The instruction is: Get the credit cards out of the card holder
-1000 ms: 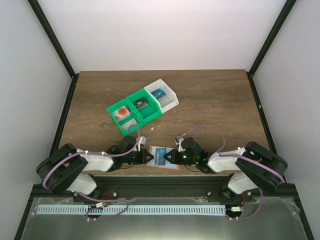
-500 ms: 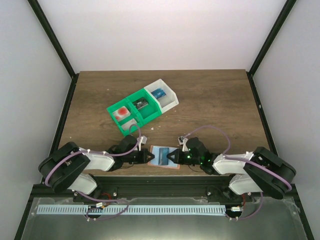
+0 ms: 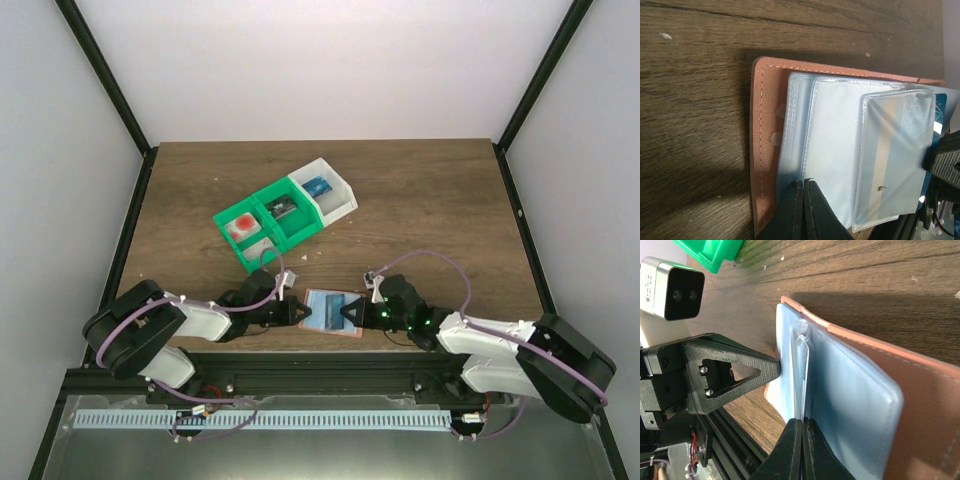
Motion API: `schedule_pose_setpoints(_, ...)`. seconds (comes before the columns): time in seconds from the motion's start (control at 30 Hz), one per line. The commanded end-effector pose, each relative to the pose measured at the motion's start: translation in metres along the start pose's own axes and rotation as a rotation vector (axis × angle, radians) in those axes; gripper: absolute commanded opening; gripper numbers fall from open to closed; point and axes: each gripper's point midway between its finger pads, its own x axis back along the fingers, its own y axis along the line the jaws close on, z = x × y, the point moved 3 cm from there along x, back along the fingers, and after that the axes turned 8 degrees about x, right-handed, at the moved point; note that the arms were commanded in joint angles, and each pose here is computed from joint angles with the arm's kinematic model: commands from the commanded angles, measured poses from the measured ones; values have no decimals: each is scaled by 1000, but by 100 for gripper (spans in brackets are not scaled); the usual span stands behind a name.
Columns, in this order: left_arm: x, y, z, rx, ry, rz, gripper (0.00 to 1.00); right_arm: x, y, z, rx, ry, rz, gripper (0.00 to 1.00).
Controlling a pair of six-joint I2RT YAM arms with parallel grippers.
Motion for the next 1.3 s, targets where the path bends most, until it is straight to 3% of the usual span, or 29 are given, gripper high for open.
schedule_pose_setpoints(0.0,2,37,19,70,55,-149,0,-2,0,-8,-29,-37,-25,0)
schedule_pose_setpoints(0.17,3,36,18,73,50,-148,0,-15,5,-5,-77,5,-87,8)
schedule_pose_setpoints(0.27,3,38,21,77,59,-149,0,-20,5,-4,-81,22,-100,1)
schedule_pose_setpoints(0.47,3,38,21,78,58,-144,0,-20,1,-4,-94,10,-97,1)
schedule_pose_setpoints(0.63,3,38,22,84,59,-139,0,-24,-2,-6,-102,10,-70,16)
schedule_pose_setpoints(0.87,3,38,26,87,63,-132,0,-30,-12,-4,-130,7,-32,17)
schedule_pose_setpoints(1.1,2,36,26,85,65,-127,0,-39,-6,0,-132,43,-102,16)
schedule_pose_setpoints(1.27,2,38,27,84,67,-131,0,-40,-7,2,-133,45,-111,11)
